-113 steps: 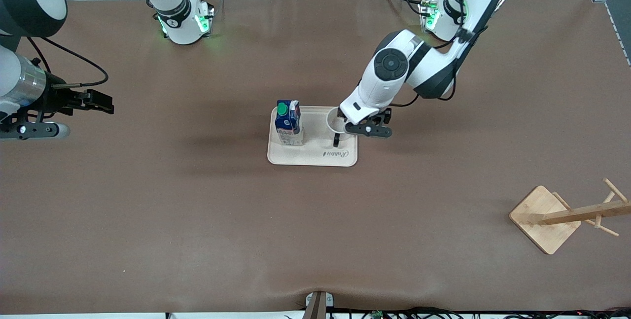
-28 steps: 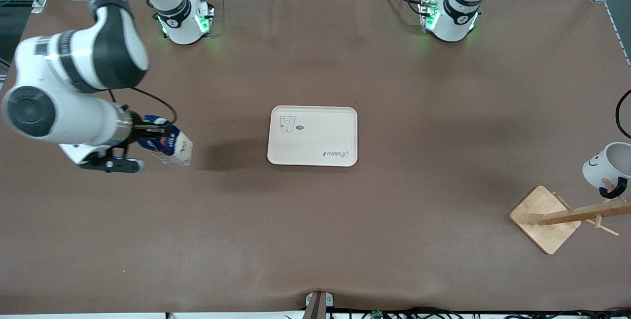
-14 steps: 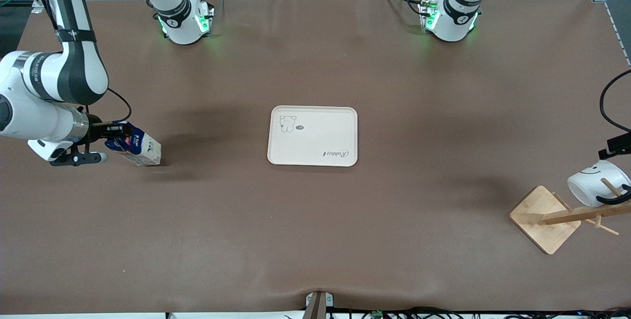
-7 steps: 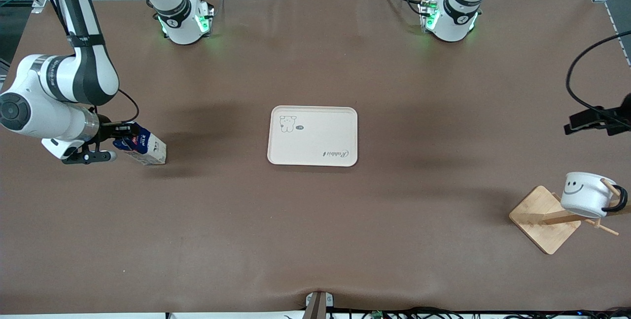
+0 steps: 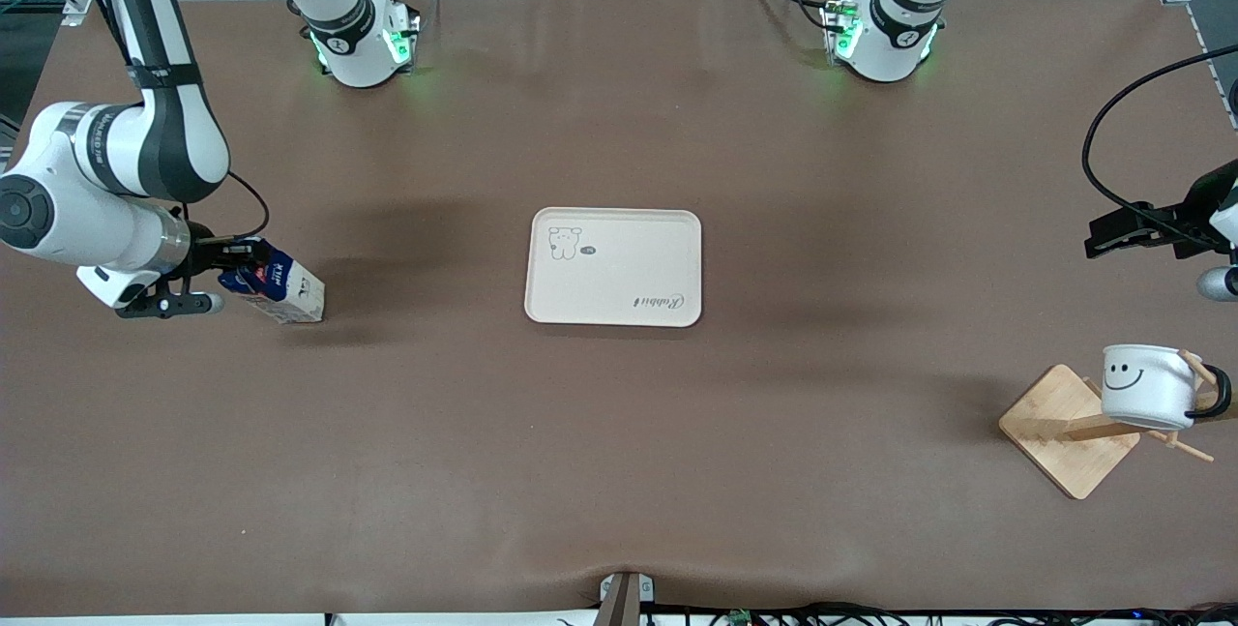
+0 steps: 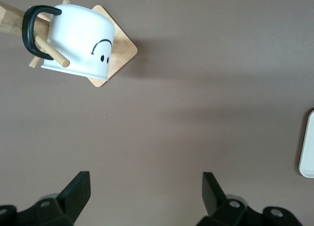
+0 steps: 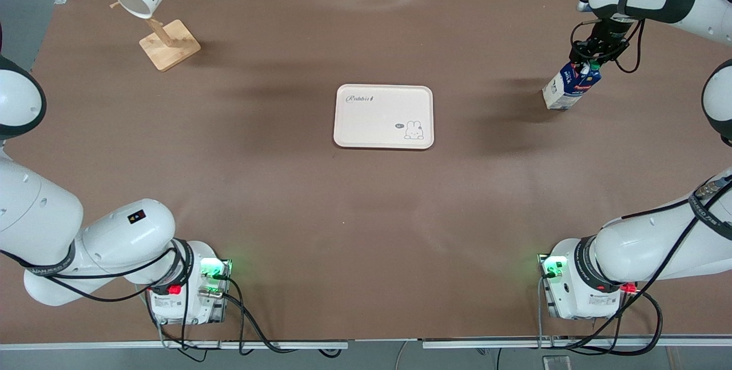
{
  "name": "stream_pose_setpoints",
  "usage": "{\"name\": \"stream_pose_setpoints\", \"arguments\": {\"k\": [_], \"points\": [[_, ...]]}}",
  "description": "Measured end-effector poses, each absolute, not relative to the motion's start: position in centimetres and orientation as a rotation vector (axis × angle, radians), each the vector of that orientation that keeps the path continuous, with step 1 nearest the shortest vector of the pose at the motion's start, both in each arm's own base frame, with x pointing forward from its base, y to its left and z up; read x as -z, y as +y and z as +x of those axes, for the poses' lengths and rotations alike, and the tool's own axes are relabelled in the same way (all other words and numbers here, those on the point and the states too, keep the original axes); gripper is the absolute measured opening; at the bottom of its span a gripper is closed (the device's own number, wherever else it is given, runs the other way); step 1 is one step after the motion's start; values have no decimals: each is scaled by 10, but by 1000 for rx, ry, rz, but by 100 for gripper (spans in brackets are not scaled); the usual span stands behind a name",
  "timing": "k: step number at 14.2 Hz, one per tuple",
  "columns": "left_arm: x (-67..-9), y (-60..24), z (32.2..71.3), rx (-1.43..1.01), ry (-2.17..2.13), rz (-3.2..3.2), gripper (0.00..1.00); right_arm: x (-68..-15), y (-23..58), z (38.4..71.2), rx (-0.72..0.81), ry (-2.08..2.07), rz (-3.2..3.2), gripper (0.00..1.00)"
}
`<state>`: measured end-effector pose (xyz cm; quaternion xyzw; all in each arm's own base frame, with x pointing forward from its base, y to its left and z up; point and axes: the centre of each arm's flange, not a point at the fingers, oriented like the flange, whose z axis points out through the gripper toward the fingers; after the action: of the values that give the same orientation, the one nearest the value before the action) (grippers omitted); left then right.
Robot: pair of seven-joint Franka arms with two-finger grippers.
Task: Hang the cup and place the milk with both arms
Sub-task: 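Hang the mug handle on the stand peg while the right gripper lowers milk, then release the mug and milk carton and raise both grippers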
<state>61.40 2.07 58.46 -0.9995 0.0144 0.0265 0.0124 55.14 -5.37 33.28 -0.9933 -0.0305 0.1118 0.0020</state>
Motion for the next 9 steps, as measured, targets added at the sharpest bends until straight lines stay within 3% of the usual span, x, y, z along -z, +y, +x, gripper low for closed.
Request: {"name": "stream_pose_setpoints", "arguments": {"k": [1, 5, 9], "points": [[-584, 20, 614, -87, 47, -3115, 100, -332, -54, 551, -352, -95, -3116, 55], [-590, 6, 610, -109, 83, -3115, 100, -326, -55, 546, -378, -93, -3112, 94], [-604, -5, 603, -93, 104, -3106, 100, -325, -54, 546, -385, -93, -3110, 100]]}}
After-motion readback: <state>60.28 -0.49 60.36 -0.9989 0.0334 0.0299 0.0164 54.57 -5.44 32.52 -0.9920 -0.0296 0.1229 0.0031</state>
